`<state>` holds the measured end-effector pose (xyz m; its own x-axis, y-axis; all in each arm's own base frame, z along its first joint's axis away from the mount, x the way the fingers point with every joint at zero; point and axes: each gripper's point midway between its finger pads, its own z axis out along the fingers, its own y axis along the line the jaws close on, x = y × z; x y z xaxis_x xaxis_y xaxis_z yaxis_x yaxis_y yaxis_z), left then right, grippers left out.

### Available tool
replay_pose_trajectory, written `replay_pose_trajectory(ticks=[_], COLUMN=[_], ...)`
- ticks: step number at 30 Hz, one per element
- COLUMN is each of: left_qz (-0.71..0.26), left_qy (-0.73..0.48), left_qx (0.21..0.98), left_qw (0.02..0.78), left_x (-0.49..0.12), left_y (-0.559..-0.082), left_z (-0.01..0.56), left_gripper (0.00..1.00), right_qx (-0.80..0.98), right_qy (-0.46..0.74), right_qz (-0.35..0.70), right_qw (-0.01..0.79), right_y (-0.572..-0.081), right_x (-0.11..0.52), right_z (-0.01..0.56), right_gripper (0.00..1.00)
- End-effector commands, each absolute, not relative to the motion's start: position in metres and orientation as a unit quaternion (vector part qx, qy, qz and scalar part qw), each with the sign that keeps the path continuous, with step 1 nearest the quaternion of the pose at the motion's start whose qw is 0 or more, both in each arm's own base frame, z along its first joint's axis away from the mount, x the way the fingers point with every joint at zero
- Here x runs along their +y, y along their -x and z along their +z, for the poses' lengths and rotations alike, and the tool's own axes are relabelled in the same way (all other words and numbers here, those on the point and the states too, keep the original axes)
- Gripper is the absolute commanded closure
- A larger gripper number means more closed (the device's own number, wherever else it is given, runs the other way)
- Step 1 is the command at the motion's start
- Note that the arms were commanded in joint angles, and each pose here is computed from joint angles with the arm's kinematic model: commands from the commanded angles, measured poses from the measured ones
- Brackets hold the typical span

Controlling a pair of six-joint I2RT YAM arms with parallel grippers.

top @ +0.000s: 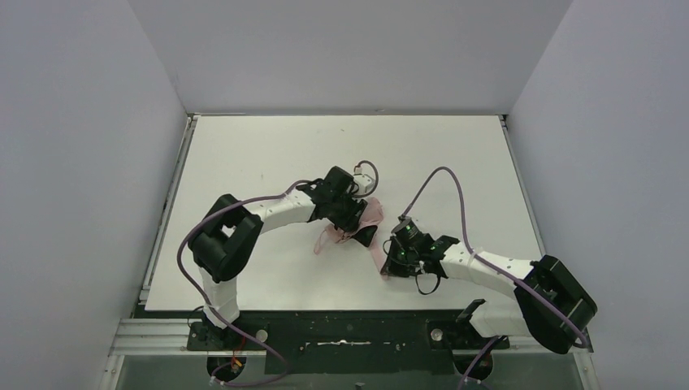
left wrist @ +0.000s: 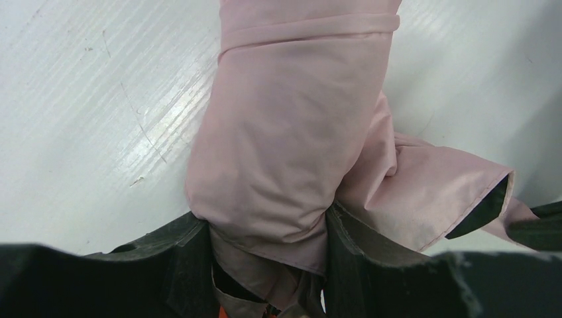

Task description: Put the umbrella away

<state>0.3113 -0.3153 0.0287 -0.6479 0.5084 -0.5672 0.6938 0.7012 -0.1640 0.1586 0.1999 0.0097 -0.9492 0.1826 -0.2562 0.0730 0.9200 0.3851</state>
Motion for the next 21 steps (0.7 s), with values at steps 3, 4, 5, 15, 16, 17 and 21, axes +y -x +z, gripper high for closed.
replay_pose_trajectory(ticks=[3, 4, 5, 15, 16, 17, 21], left_qz=[-0.030, -0.022, -0.017, 0.006, 0.009, 0.012, 0.032], left_qy=[-0.361, -0.365, -0.370, -0.455, -0.464, -0.471, -0.501], left_qx=[0.875, 0.871, 0.867, 0.821, 0.817, 0.813, 0.791], left_qw=[0.321, 0.328, 0.333, 0.344, 0.343, 0.343, 0.349], left_x=[-0.282, -0.282, -0.282, -0.296, -0.298, -0.298, -0.298], left_y=[-0.335, -0.335, -0.335, -0.313, -0.311, -0.310, -0.309], left_z=[0.007, 0.008, 0.009, 0.000, -0.001, -0.001, 0.001], left_gripper=[1.00, 1.00, 1.00, 1.00, 1.00, 1.00, 1.00], right_qx=[0.992, 0.992, 0.992, 0.985, 0.984, 0.983, 0.962], right_qy=[-0.042, -0.039, -0.036, -0.039, -0.035, -0.031, -0.038], right_qz=[0.110, 0.104, 0.100, 0.115, 0.115, 0.113, 0.073], right_qw=[0.049, 0.054, 0.062, 0.120, 0.130, 0.144, 0.261], right_y=[-0.103, -0.104, -0.108, -0.128, -0.131, -0.136, -0.174], right_x=[0.158, 0.156, 0.154, 0.150, 0.149, 0.147, 0.128], right_z=[-0.017, -0.015, -0.012, 0.014, 0.019, 0.027, 0.072], right_gripper=[0.99, 0.96, 0.95, 0.73, 0.73, 0.71, 0.59])
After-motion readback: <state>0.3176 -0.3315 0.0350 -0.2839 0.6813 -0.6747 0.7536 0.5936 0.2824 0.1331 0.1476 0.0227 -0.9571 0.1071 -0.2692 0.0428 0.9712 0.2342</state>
